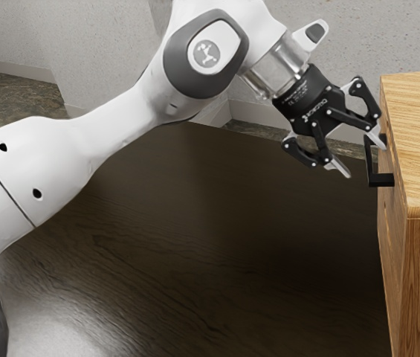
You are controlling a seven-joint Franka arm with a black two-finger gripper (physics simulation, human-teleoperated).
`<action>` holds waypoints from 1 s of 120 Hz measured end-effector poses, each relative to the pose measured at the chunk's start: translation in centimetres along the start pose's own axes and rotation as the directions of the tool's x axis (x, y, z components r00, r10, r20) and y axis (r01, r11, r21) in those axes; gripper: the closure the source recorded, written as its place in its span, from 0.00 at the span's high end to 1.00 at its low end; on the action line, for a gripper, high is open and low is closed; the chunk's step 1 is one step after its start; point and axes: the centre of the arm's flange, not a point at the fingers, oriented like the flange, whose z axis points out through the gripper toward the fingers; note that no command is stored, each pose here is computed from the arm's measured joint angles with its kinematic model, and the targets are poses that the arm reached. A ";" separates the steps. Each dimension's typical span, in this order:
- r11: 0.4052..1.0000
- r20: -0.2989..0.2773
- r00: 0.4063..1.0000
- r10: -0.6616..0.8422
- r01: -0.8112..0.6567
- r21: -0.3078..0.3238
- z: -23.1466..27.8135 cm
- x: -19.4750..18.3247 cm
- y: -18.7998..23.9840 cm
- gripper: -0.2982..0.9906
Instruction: Pull the drawer handle with one arm to open the drawer
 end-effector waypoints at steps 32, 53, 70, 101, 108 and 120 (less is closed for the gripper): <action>0.998 0.007 0.999 -0.042 0.042 0.036 1.5 1.3 -1.7 0.53; 0.998 -0.010 0.999 -0.052 0.052 0.035 0.1 1.5 -2.1 0.53; 0.996 -0.013 0.998 -0.069 0.070 0.056 -0.2 1.5 -3.2 0.54; 0.994 -0.051 0.995 -0.086 0.089 0.064 -3.0 1.4 -4.7 0.54; 0.992 -0.054 0.994 -0.093 0.097 0.076 -3.1 1.4 -5.3 0.54; 0.989 -0.054 0.993 -0.106 0.111 0.096 -2.7 1.6 -6.3 0.54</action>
